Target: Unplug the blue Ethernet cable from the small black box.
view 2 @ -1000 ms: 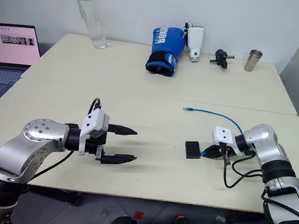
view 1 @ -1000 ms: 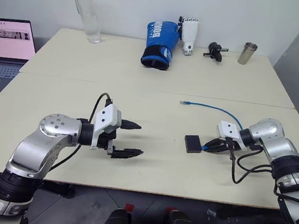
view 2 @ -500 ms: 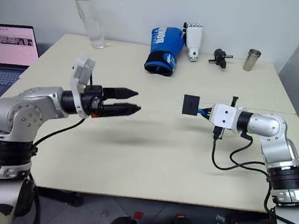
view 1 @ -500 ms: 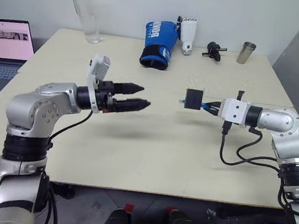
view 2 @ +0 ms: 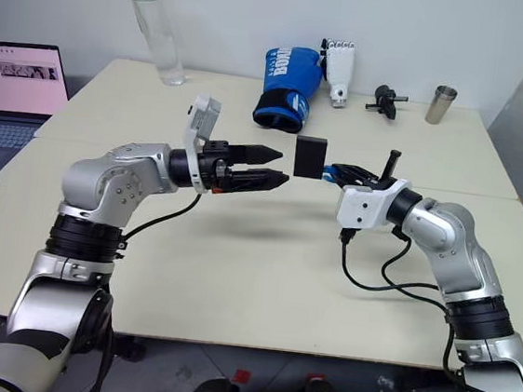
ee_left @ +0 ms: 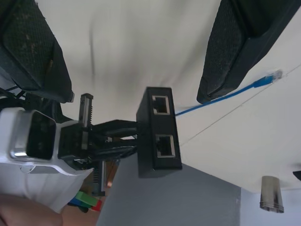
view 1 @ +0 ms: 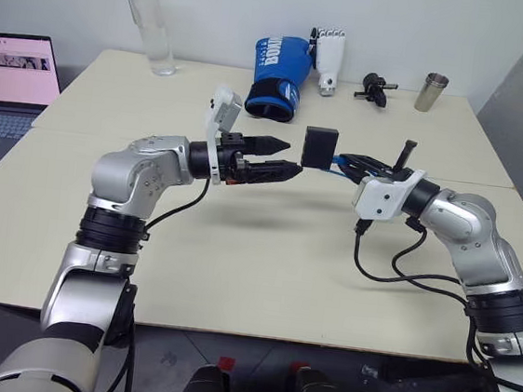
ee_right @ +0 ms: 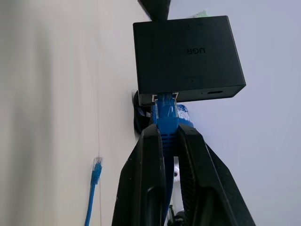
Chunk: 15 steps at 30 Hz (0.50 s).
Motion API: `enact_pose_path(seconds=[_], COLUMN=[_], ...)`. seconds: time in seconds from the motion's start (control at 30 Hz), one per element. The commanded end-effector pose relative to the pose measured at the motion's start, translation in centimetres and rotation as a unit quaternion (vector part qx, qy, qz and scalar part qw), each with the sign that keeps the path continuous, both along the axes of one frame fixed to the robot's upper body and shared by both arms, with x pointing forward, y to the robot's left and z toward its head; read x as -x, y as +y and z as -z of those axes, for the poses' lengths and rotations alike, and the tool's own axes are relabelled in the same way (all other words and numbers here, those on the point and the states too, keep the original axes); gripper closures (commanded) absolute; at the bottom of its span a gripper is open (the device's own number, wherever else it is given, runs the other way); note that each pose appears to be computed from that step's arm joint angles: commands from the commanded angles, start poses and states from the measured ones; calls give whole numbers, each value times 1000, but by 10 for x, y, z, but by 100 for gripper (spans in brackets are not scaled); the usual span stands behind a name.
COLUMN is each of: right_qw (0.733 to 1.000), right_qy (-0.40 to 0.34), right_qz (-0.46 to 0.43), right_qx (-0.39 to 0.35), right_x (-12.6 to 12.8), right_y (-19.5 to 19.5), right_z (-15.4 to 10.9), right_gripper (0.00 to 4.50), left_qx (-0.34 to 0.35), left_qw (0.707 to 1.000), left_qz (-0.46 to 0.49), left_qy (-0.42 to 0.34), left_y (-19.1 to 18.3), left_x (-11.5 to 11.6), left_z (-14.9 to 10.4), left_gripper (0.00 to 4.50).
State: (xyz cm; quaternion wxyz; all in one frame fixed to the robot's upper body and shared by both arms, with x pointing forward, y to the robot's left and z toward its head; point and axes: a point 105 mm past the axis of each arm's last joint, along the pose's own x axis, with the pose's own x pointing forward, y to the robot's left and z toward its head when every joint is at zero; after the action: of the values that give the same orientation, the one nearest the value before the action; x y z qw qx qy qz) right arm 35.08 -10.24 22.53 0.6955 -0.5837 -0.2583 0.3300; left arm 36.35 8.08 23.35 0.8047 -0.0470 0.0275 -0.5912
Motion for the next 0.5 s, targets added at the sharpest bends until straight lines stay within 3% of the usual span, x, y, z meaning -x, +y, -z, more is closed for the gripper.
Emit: enact_pose_path(seconds=[0.03,0.27,0.5], right_qw=[999,999,999], right_qy=[-40,-40,-39], right_qz=[-26,-35,-36], right_qx=[-2,-10,-9], right_x=[10,11,9], right_y=[12,18,19], right_z=[-16,-18,-19], right_gripper=[437,437,437], left_qx=[16,14,6], left_qw=[999,999,998], left_qz=[-4,2,24], left_qy=[-43,-46,-51], left_y=[-6,-7,-12], left_x=[-7,-11,-7], left_z=[-22,-21,-20], left_gripper=[0,0,132])
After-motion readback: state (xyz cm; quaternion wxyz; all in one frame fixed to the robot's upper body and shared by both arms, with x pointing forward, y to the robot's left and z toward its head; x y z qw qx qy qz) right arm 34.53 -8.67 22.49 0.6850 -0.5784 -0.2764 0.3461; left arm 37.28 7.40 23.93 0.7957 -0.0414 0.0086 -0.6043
